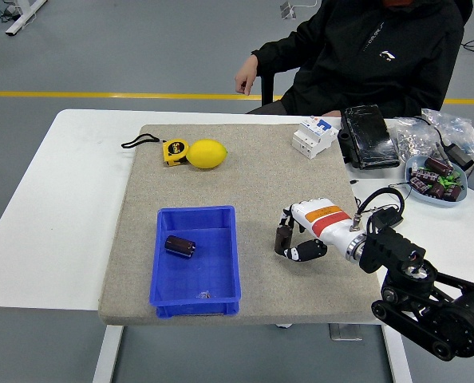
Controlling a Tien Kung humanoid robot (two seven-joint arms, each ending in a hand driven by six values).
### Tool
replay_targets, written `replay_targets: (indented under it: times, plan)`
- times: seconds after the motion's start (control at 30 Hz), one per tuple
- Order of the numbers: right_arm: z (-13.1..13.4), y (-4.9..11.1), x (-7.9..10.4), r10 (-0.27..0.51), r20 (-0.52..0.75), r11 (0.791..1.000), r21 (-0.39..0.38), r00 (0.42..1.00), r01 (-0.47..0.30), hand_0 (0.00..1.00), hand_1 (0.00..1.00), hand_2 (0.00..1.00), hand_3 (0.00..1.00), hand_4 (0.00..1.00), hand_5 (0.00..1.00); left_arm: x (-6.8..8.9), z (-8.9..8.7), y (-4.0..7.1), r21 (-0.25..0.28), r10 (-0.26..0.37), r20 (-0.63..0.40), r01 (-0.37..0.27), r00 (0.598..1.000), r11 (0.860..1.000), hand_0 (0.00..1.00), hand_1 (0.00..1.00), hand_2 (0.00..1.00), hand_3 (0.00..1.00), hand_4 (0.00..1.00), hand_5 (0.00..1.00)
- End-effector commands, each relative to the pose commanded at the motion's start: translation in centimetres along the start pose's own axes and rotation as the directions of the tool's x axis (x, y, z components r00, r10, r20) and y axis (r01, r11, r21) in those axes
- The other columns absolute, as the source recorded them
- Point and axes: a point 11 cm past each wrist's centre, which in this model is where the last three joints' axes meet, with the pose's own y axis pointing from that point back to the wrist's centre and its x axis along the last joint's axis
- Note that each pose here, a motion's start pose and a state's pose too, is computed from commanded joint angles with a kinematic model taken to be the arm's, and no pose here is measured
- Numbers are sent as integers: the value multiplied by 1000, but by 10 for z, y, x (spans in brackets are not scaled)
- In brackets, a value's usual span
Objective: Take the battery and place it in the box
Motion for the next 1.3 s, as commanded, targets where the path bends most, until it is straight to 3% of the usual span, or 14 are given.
replay_targets:
  times: [1.3]
  plan:
    - [10,0,3,0,-22,1000,-17,1000,0,249,403,504,536,842,301,-1,5,1,-11,-5,1,5,1000,1000,722,698,660,585,631,538]
